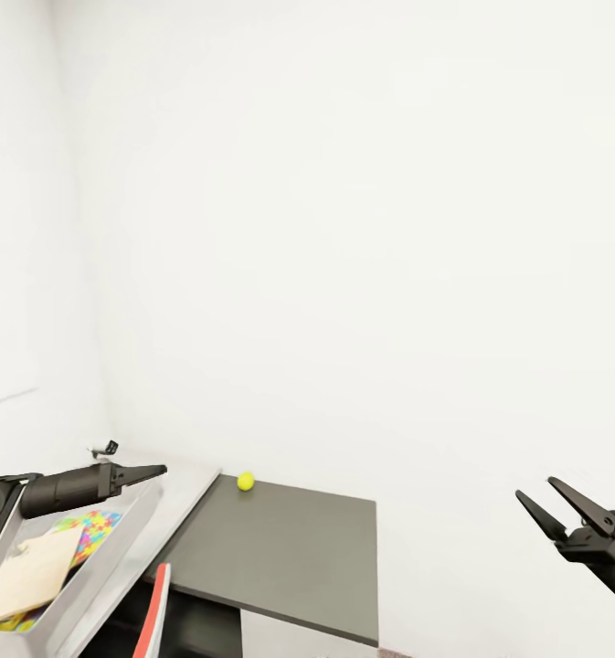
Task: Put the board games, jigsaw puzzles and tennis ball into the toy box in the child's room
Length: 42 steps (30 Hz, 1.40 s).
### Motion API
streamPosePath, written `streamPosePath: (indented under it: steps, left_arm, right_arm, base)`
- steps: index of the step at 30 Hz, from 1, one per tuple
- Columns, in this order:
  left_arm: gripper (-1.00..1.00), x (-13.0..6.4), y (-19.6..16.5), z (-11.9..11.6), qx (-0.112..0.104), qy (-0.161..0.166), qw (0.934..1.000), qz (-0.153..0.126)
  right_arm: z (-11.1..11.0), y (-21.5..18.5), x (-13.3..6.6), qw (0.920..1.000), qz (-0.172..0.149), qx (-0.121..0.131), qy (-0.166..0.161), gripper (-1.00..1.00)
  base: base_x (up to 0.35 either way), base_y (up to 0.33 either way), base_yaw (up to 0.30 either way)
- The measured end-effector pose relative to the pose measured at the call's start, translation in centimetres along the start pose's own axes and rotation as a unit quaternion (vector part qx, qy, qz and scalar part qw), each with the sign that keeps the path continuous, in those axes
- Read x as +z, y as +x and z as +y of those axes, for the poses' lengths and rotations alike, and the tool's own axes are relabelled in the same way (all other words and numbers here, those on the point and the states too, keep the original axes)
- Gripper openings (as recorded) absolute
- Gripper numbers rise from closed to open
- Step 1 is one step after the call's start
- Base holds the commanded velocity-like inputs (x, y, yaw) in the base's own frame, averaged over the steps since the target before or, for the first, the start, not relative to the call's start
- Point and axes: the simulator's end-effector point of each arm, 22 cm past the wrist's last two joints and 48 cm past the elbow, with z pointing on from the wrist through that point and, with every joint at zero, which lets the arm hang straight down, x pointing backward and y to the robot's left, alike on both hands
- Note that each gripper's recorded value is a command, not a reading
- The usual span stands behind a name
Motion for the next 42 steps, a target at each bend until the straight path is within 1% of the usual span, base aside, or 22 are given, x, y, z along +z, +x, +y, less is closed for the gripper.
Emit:
streamPosePath:
  steps: [9,19,31,35,40,42]
  left_arm:
    - [1.00,0.1,0.2,0.4,-0.004,-0.001,1.0000,0.002]
    - [1.00,0.3,0.5,0.8,-0.009,-0.002,0.9999,0.004]
    - [1.00,0.3,0.8,1.5,-0.016,-0.006,0.9998,0.007]
    - [1.00,0.4,1.0,1.7,-0.018,-0.007,0.9998,0.009]
    - [1.00,0.4,1.2,2.0,-0.023,-0.009,0.9997,0.010]
    - [1.00,0.5,1.3,2.2,-0.025,-0.009,0.9996,0.012]
  right_arm:
    - [-0.9,0.1,-0.2,0.9999,-0.001,0.009,0.009,1.00]
    - [-1.6,0.1,-0.3,0.9998,-0.002,0.014,0.015,1.00]
    - [-2.3,0.3,-0.3,0.9996,0.000,0.019,0.023,1.00]
    - [-2.9,0.3,-0.6,0.9993,-0.002,0.025,0.029,1.00]
    - [-4.0,0.4,-1.0,0.9985,-0.005,0.036,0.040,1.00]
    - [-4.8,0.5,-1.1,0.9979,-0.006,0.040,0.050,1.00]
  base:
    - [0.023,-0.021,-0.210]
    - [0.197,-0.001,-0.210]
    - [0.019,0.000,-0.208]
    - [0.133,0.000,-0.186]
    - [0.271,0.000,-0.169]
    - [0.155,0.000,-0.162]
